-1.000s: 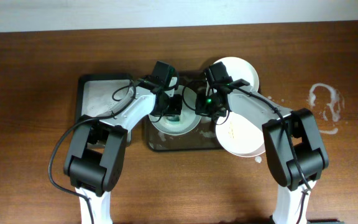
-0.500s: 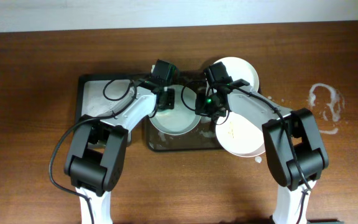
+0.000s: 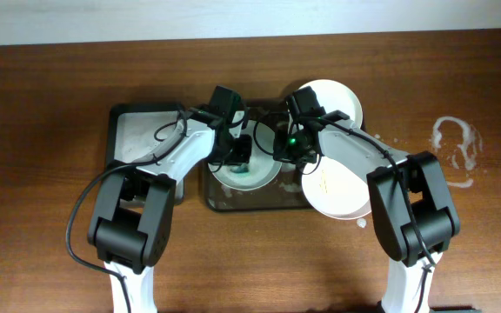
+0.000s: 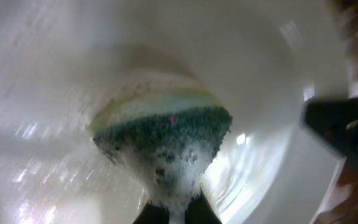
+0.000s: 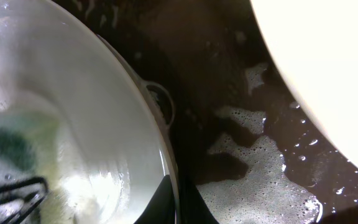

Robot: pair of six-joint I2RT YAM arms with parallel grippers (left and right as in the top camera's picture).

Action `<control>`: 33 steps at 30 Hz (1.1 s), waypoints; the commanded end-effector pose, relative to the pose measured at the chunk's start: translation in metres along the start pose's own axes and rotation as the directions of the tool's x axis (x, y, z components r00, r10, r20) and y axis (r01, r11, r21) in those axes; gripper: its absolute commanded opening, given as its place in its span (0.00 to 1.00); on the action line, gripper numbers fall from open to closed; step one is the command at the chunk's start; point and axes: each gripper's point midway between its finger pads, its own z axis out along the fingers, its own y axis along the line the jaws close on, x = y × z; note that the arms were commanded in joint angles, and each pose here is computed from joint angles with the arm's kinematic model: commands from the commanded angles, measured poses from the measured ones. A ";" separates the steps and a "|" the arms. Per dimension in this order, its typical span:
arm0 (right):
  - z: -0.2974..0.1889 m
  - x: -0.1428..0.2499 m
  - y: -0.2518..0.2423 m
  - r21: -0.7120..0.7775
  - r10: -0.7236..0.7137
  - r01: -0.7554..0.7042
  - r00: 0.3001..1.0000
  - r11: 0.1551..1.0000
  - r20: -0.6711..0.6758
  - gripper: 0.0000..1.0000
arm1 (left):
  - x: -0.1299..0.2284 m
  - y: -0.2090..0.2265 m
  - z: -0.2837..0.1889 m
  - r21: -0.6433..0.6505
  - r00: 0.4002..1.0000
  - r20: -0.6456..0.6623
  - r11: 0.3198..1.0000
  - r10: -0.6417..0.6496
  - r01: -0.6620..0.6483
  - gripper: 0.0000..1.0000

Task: Clean dirty plates on tray and stack at the side
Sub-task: 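Scrub the left plate with the sponge while the right gripper holds it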

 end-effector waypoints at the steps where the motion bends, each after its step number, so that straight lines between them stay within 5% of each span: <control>1: 0.009 0.010 -0.009 0.040 -0.007 0.008 1.000 0.999 -0.024 0.04 | -0.011 0.006 0.012 -0.038 0.998 0.053 0.999 -0.025 0.027 0.01; 7: 0.009 0.011 -0.009 0.037 -0.007 0.008 1.000 0.999 -0.025 0.04 | -0.037 0.061 -0.003 -0.342 0.973 0.221 0.930 -0.061 0.136 0.01; 13: 0.009 0.011 -0.009 0.037 -0.007 0.008 1.000 0.999 -0.025 0.04 | -0.005 0.095 -0.016 -0.529 0.987 0.136 0.836 -0.083 0.143 0.01; 16: 0.009 0.010 -0.009 0.037 -0.007 0.008 1.000 0.999 -0.024 0.04 | 0.022 0.080 -0.007 -0.448 0.992 0.007 0.886 -0.127 0.117 0.01; 22: 0.009 0.010 -0.009 0.037 -0.007 0.008 1.000 0.999 -0.024 0.04 | 0.054 0.010 0.007 -0.065 0.976 -0.209 0.997 -0.064 0.051 0.01; 33: 0.009 0.010 -0.009 0.037 -0.007 0.008 1.000 0.999 -0.024 0.04 | 0.036 -0.005 0.015 -0.066 0.993 -0.119 0.997 0.029 -0.037 0.01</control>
